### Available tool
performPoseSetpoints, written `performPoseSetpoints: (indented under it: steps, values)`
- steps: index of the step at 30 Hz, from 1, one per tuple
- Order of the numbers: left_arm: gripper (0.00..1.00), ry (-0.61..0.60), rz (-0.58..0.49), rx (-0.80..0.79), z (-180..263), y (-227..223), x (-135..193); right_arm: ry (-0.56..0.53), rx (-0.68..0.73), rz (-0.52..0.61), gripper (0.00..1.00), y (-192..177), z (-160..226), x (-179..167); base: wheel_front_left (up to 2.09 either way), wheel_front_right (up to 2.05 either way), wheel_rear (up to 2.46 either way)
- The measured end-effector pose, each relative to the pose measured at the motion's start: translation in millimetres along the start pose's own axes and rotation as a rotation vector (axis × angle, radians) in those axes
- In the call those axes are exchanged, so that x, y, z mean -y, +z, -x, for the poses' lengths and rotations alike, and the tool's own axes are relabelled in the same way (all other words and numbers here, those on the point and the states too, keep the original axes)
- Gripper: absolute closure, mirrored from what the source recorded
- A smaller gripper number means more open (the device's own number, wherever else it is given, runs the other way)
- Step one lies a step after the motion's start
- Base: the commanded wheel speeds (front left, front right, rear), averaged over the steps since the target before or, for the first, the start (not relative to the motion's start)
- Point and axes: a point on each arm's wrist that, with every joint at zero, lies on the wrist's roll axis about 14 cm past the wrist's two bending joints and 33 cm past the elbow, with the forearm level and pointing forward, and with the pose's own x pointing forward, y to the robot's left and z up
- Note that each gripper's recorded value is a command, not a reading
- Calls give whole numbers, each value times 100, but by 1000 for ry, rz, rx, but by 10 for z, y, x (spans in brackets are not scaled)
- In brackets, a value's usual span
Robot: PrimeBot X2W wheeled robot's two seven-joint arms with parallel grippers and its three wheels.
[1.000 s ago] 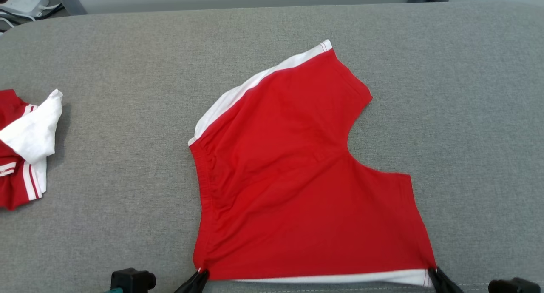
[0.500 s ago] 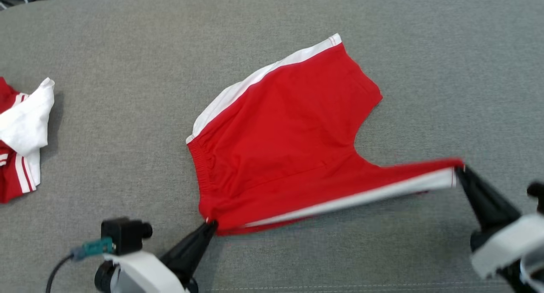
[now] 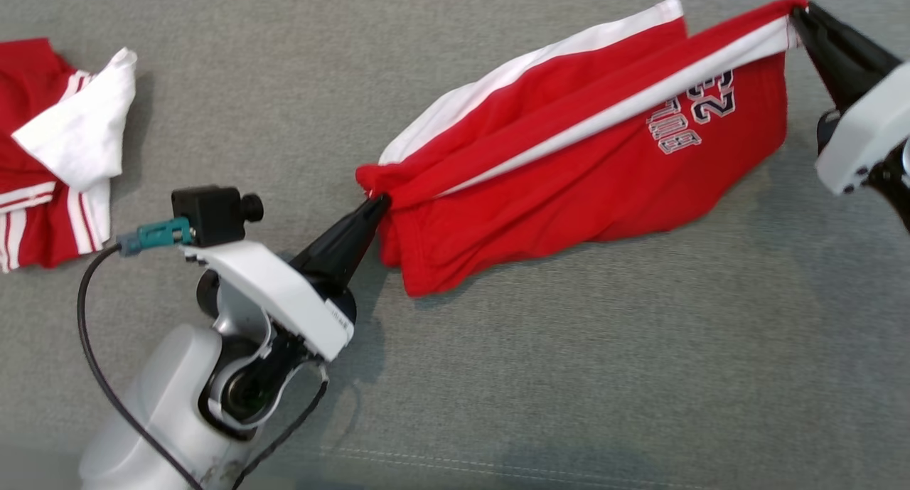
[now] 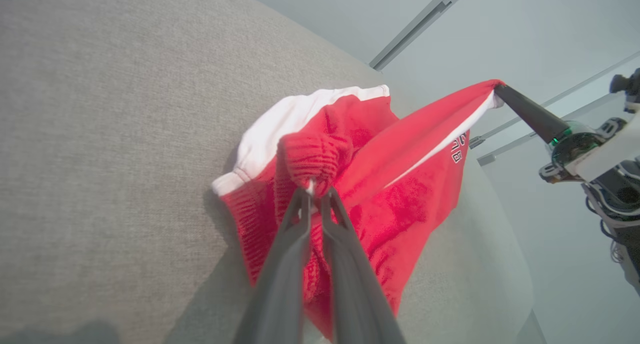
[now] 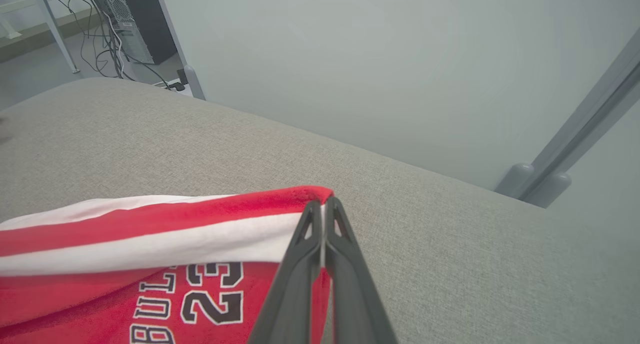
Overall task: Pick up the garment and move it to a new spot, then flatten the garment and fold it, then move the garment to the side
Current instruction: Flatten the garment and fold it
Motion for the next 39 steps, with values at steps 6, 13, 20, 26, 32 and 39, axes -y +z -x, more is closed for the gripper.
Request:
performPoseSetpoints:
  steps: [6,13,20,26,32,39]
  values:
    - [100,46,42,-11,-110,0,-232,74,-95,29,100,-223,-471,-129,0,0,0]
    - [100,75,78,-9,-188,-16,-374,114,-148,31,100,-433,-753,-190,0,0,0]
    - [53,70,108,26,-233,27,-371,132,-145,31,100,-452,-879,-220,0,0,0]
    - [0,52,117,46,-227,28,-327,127,-121,25,0,-430,-946,-195,0,0,0]
    - [0,72,80,141,-160,205,-406,103,-45,18,0,-287,-1000,-119,0,0,0]
    - [0,111,-42,241,-56,395,-498,34,97,-9,0,-48,-947,81,0,0,0]
